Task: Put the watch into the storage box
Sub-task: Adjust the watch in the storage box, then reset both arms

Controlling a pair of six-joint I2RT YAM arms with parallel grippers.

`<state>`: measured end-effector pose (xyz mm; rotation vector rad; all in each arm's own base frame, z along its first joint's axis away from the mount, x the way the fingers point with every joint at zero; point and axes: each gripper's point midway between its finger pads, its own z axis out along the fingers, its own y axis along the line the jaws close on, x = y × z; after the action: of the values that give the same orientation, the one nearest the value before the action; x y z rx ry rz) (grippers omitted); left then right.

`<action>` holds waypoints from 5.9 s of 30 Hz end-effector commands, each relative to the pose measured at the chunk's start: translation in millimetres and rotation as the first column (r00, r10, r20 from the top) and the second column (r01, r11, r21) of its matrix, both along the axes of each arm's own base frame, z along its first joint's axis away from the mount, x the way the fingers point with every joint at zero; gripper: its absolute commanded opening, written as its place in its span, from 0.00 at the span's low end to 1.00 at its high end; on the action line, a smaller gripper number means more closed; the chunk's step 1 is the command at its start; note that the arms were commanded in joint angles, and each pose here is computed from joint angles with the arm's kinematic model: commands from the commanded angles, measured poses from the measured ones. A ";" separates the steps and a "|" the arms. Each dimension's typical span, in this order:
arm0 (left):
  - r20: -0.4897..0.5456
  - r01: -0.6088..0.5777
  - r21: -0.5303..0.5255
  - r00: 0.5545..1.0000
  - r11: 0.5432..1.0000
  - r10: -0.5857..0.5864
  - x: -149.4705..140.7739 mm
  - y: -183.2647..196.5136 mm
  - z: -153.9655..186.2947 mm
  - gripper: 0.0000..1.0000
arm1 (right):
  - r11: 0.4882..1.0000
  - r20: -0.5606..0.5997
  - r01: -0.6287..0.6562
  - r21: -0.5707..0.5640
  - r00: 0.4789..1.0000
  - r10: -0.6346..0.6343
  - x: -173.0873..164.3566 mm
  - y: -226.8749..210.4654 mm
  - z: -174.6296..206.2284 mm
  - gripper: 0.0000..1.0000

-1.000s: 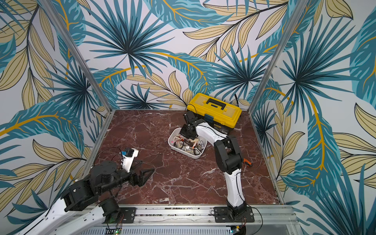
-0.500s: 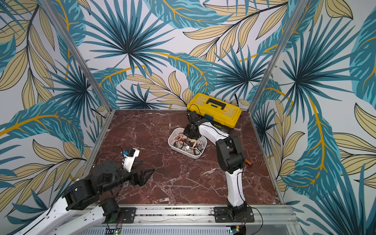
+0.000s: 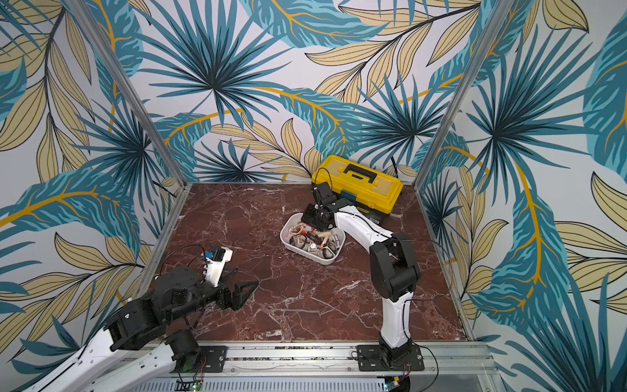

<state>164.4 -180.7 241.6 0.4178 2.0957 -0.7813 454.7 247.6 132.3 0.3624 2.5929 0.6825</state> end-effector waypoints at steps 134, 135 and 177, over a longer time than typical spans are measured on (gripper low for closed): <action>0.014 -0.036 0.021 0.999 0.999 0.036 6.7 3.2 -3.3 1.00 | 0.998 -0.011 -0.036 0.054 0.999 0.036 -29.7 -28.5 46.1 0.72; 0.026 -0.047 0.013 0.999 0.999 0.047 8.9 4.0 0.2 1.00 | 0.998 0.037 -0.046 0.052 0.998 0.044 -35.9 -31.0 54.5 0.75; 0.585 -0.789 0.054 0.521 0.612 0.621 208.7 198.5 -103.5 1.00 | 0.681 0.782 0.515 -0.520 0.608 0.137 -83.2 -210.5 54.4 1.00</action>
<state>377.1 21.0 125.6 -0.1405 1.7500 0.2169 375.1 31.6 189.0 0.0625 1.6832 -0.3819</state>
